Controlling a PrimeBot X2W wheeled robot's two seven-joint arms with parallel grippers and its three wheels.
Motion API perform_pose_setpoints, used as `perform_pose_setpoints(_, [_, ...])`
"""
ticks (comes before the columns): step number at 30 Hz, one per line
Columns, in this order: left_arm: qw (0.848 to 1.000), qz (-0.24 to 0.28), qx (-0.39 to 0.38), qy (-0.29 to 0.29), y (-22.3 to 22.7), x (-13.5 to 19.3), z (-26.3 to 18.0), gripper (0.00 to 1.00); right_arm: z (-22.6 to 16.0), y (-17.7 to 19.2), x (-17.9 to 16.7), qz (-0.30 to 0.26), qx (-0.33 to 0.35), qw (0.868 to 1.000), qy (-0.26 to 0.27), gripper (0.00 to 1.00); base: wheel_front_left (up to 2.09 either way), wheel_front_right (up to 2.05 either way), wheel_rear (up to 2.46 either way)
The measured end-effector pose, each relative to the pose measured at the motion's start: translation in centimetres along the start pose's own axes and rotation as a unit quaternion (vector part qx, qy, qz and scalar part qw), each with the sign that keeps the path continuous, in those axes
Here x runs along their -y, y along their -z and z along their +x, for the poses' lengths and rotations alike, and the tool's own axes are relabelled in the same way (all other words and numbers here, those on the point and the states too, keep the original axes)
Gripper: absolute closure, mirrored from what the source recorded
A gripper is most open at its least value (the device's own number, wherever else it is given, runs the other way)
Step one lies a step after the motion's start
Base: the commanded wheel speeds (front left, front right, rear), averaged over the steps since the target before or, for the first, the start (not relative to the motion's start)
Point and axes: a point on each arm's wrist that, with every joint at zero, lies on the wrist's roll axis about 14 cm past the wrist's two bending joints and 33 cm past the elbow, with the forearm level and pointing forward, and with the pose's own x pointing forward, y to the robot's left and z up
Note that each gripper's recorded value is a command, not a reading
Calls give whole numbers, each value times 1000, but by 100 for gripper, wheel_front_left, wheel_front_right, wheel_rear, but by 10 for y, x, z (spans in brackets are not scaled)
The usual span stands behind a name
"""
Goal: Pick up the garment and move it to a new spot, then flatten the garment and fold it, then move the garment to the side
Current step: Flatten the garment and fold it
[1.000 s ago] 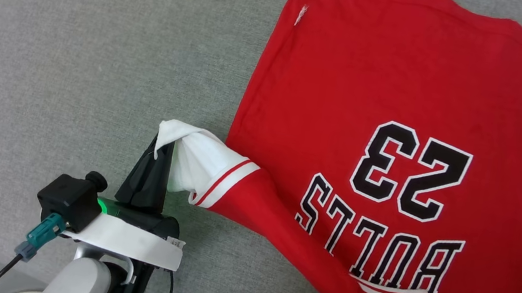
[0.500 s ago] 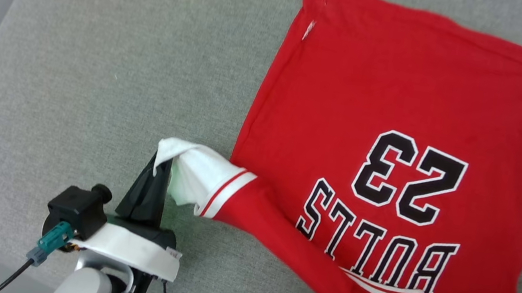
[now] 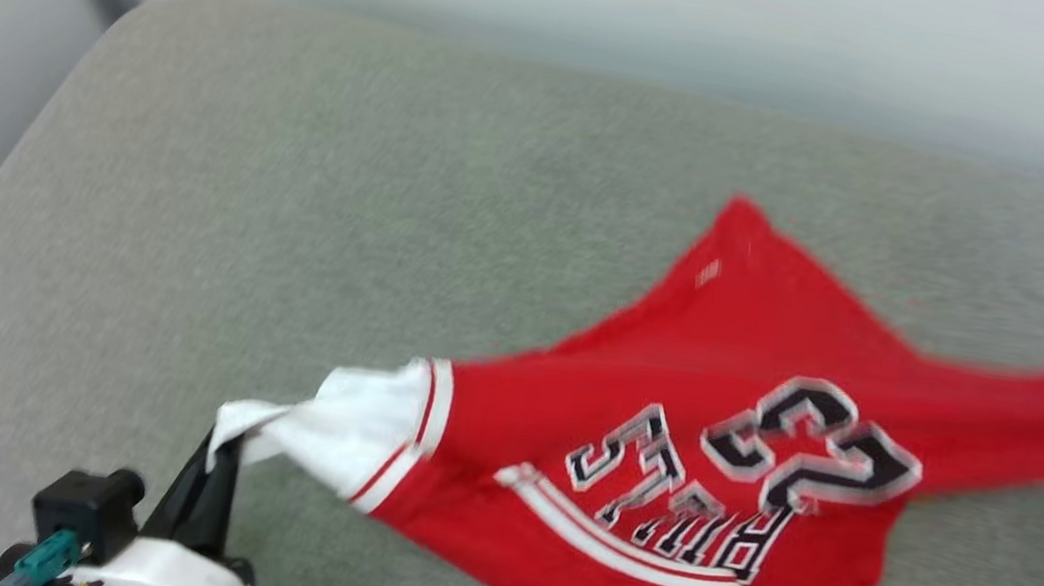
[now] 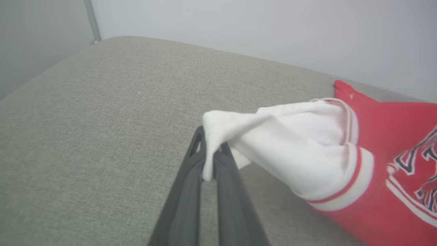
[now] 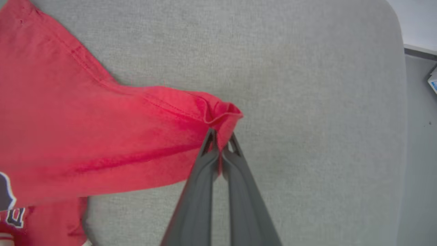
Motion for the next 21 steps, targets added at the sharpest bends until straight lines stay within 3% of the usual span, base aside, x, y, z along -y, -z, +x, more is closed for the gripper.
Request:
perform_pose_setpoints(8, [1000, 15, -12, 24, -3, 15, -8, 100, -63, 149, 49, 90, -89, 992, 27, 100, 0, 0, 0])
perform_pose_setpoints(13, [999, 19, -17, 46, -6, 30, -4, 100, -89, 240, 33, 153, -153, 976, 17, 98, 0, 0, 0])
perform_pose_setpoints(14, [998, 20, -18, 51, -6, 33, -3, 100, -92, 252, 27, 168, -160, 973, 13, 67, 0, 0, 0])
perform_pose_setpoints(15, [998, 21, -20, 55, -6, 36, -1, 100, -94, 261, 21, 178, -162, 971, 9, 0, 0, 0, 0])
perform_pose_setpoints(18, [997, 21, -25, 65, -4, 42, 3, 100, -94, 264, 13, 198, -138, 970, 5, 0, 0, 0, 0])
perform_pose_setpoints(21, [997, 23, -32, 68, -1, 44, 8, 100, -90, 240, 14, 194, -74, 978, 11, 0, 0, 0, 0])
